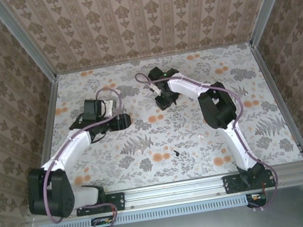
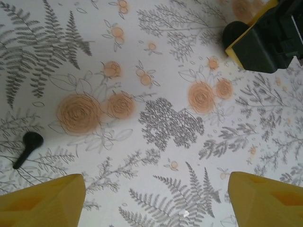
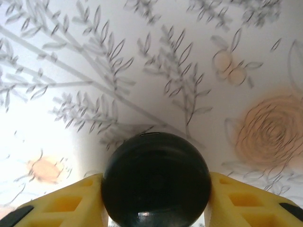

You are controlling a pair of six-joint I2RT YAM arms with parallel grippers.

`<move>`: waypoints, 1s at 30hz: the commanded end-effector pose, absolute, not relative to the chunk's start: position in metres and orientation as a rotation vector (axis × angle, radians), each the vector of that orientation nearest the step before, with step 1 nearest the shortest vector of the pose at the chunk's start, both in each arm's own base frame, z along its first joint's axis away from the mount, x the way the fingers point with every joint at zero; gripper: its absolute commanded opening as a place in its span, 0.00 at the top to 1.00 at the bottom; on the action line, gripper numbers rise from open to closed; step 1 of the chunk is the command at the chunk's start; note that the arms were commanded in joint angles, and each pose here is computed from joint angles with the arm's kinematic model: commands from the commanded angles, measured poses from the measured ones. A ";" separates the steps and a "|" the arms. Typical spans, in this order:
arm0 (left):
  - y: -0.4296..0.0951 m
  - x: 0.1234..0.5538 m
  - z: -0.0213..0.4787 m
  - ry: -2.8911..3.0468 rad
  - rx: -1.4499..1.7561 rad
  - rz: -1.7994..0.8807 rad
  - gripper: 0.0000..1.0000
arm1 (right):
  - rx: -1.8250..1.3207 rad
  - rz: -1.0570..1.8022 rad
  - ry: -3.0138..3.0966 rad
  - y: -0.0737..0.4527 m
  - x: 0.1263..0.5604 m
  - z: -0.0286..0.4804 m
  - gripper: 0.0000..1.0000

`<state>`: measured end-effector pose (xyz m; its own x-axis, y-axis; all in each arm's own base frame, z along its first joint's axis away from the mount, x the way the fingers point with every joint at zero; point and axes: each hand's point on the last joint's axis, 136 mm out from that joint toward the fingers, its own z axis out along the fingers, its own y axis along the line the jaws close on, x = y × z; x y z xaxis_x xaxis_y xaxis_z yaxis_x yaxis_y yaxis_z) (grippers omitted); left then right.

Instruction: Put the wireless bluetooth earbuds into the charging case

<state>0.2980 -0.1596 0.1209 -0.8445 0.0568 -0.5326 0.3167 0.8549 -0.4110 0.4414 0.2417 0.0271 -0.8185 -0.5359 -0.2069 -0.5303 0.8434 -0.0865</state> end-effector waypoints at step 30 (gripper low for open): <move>-0.253 0.181 0.190 1.303 1.424 -0.449 0.12 | -1.157 0.728 2.808 0.264 0.246 0.119 0.65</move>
